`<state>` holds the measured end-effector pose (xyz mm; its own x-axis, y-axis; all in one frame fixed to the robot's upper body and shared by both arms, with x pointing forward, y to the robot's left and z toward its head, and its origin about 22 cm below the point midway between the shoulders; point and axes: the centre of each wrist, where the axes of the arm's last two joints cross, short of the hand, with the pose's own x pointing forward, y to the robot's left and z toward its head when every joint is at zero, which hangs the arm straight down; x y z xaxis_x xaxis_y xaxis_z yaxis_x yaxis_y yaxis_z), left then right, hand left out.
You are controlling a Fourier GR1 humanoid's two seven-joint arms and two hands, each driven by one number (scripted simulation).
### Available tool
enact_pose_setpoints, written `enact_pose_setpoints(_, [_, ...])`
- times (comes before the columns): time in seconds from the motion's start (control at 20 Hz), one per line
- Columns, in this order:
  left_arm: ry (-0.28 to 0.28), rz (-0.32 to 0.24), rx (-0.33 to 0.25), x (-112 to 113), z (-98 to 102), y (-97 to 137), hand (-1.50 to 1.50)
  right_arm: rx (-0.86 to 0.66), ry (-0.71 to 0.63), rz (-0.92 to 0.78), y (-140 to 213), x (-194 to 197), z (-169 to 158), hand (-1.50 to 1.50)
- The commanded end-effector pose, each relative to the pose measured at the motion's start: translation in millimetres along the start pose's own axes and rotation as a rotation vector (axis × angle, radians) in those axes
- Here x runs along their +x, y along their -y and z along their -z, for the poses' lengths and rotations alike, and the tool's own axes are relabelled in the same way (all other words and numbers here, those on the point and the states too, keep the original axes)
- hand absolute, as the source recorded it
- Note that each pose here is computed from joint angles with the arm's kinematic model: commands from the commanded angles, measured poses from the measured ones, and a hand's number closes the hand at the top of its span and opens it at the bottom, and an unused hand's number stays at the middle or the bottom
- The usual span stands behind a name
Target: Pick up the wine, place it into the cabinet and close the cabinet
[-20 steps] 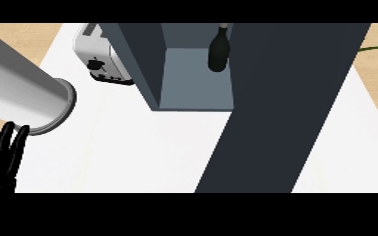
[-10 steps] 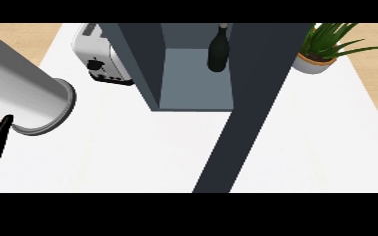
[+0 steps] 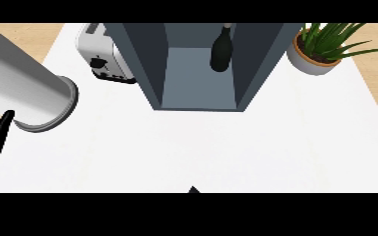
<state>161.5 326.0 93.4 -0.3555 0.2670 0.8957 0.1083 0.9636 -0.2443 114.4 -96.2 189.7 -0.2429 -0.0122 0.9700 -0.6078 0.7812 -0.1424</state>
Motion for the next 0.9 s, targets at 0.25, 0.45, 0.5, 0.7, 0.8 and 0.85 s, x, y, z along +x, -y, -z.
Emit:
enact_pose_setpoints(0.25, [0.002,-0.032,-0.015,-2.3,8.8,12.0,-1.50,0.050,0.034,0.079,-25.6,8.6,66.6,1.50])
enact_pose_setpoints(0.45, [-0.016,-0.035,-0.010,-8.4,8.3,12.9,-1.50,0.033,0.048,0.075,-11.2,29.7,99.5,1.50])
enact_pose_setpoints(0.5, [0.003,-0.036,-0.006,-6.9,12.7,12.8,-1.50,0.005,0.065,0.079,-20.6,25.0,108.5,1.50])
enact_pose_setpoints(0.7, [0.009,-0.013,0.028,-13.3,11.6,12.5,-1.50,-0.015,0.073,0.041,-3.8,51.2,154.0,1.50])
enact_pose_setpoints(0.8, [-0.012,-0.015,0.022,-16.0,4.4,-12.8,-1.50,-0.043,0.060,0.037,-0.9,46.9,175.8,1.50])
enact_pose_setpoints(0.85, [0.001,-0.006,0.016,-16.5,9.5,7.8,-1.50,-0.041,0.073,-0.042,-10.1,39.6,183.9,1.50])
